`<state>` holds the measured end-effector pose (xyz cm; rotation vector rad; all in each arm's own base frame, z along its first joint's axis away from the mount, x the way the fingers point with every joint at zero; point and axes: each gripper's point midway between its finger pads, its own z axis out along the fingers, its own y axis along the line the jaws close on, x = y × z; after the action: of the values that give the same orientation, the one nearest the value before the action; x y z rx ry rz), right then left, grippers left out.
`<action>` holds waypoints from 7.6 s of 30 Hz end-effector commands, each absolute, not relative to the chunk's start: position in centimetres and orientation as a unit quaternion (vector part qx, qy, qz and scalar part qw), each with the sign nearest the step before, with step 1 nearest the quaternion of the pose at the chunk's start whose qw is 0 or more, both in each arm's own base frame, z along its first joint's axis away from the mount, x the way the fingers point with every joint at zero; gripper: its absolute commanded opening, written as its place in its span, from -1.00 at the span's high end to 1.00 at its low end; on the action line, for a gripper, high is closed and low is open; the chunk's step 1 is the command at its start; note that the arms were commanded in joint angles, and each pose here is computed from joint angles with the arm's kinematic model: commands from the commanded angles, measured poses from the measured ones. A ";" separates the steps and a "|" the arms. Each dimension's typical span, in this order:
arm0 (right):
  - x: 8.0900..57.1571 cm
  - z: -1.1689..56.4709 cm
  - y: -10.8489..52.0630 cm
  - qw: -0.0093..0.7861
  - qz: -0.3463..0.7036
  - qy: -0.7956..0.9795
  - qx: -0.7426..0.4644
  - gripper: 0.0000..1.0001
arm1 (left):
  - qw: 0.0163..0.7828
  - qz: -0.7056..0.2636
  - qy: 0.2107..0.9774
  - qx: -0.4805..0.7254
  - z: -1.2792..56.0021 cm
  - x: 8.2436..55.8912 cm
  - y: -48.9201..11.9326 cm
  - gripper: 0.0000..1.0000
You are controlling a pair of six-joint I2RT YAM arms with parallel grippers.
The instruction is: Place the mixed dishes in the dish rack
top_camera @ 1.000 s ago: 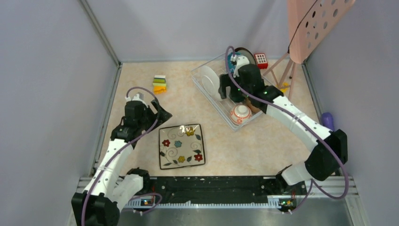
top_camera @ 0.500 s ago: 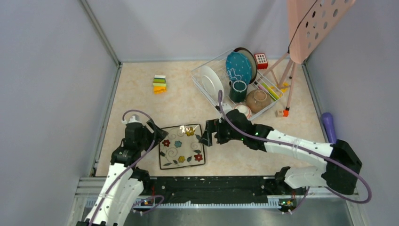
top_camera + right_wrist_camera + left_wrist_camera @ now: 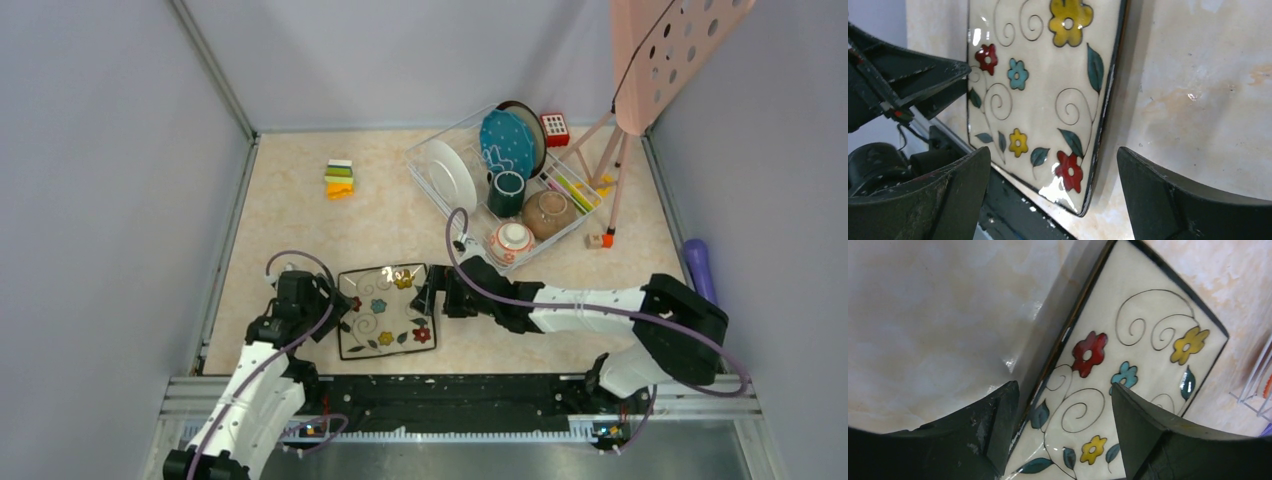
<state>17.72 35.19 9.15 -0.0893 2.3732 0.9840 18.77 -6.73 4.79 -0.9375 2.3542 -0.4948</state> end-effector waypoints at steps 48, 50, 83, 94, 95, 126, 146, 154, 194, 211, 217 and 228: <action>20.5 4.2 32.4 0.279 0.302 0.911 -0.039 -0.47 | 0.228 -0.366 0.884 -0.181 3.0 20.4 -15.4 0.83; 20.6 4.8 32.4 0.285 0.300 0.909 -0.053 -0.53 | 0.237 -0.360 0.884 -0.181 3.7 20.4 -15.1 1.00; 16.6 18.8 32.1 0.509 0.318 0.706 -0.375 -0.98 | 0.240 -0.319 0.872 -0.284 12.3 19.4 -12.9 1.00; 16.3 19.3 34.4 0.516 0.327 0.706 -0.357 -0.98 | 0.249 -0.308 0.873 -0.285 12.5 19.5 -12.5 1.00; 16.9 19.7 34.3 0.522 0.322 0.715 -0.335 -0.98 | 0.250 -0.308 0.872 -0.285 12.5 19.5 -12.5 1.00; 12.4 9.8 42.1 0.522 0.086 0.581 -0.619 -0.66 | 0.250 -0.334 0.864 -0.282 14.3 19.5 -13.2 1.00; 15.3 11.5 43.6 0.591 0.037 0.594 -0.544 1.00 | 0.242 -0.356 0.861 -0.272 14.9 19.3 -13.9 1.00; 15.6 14.2 42.2 0.617 0.065 0.603 -0.502 1.00 | 0.267 -0.351 0.856 -0.270 15.7 19.6 -13.4 0.55; 21.3 28.2 31.8 0.608 0.351 0.663 -0.260 1.00 | 0.472 -0.284 0.803 -0.227 27.0 24.9 -9.5 -0.96; 28.0 44.7 29.1 0.705 0.367 0.560 -0.233 1.00 | 0.458 -0.333 0.804 -0.179 25.8 25.7 -12.0 -0.92; 30.1 45.0 28.6 0.690 0.380 0.581 -0.205 1.00 | 0.426 -0.375 0.804 -0.181 24.3 26.7 -13.9 -0.87; 33.1 52.9 25.7 0.703 0.386 0.579 -0.145 1.00 | 0.420 -0.401 0.796 -0.171 25.2 28.5 -15.2 -0.83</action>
<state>33.87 28.61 35.60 -0.4451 1.7310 0.7889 27.44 -14.49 22.03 -0.4789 2.0989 -0.9398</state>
